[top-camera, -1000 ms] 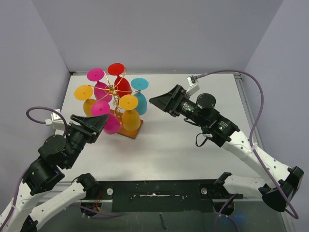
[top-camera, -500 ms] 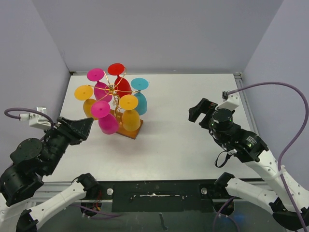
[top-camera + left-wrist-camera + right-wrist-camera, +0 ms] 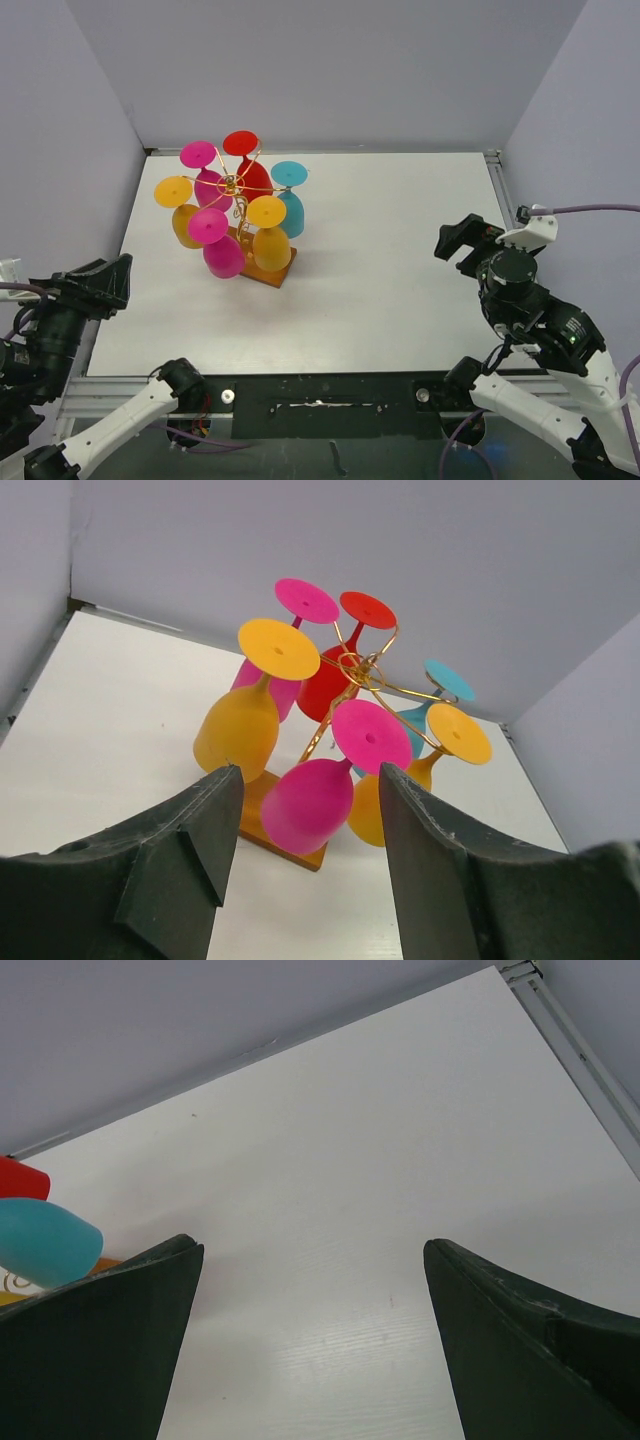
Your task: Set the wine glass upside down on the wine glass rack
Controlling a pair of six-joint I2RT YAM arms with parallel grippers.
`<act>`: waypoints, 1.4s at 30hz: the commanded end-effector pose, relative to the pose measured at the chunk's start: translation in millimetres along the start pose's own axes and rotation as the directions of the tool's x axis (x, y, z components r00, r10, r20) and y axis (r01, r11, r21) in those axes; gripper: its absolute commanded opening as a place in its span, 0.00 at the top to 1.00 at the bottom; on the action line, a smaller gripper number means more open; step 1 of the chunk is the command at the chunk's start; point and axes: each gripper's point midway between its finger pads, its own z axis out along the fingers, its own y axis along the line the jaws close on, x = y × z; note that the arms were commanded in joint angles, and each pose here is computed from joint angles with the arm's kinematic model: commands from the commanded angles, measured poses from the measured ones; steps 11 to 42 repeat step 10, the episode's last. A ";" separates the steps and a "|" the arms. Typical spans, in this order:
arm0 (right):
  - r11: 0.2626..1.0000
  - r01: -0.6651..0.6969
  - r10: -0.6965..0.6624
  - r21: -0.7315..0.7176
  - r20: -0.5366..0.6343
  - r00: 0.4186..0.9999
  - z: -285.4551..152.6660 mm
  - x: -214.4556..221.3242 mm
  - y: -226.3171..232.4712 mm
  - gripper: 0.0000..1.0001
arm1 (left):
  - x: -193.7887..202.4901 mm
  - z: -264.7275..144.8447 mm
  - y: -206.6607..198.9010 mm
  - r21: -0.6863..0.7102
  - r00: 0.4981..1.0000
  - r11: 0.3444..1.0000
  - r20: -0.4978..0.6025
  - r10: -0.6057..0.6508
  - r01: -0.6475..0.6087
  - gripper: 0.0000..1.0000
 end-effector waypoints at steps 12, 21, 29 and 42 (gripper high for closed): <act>0.999 -0.035 0.032 0.036 0.083 0.996 -10.6 -22.0 -16.6 0.02 | -10.0 1.0 4.6 -0.031 0.998 0.998 0.044 0.053 -0.052 0.46; 0.999 -0.035 0.032 0.036 0.083 0.996 -10.6 -22.0 -16.6 0.02 | -10.0 1.0 4.6 -0.031 0.998 0.998 0.044 0.053 -0.052 0.46; 0.999 -0.035 0.032 0.036 0.083 0.996 -10.6 -22.0 -16.6 0.02 | -10.0 1.0 4.6 -0.031 0.998 0.998 0.044 0.053 -0.052 0.46; 0.999 -0.035 0.032 0.036 0.083 0.996 -10.6 -22.0 -16.6 0.02 | -10.0 1.0 4.6 -0.031 0.998 0.998 0.044 0.053 -0.052 0.46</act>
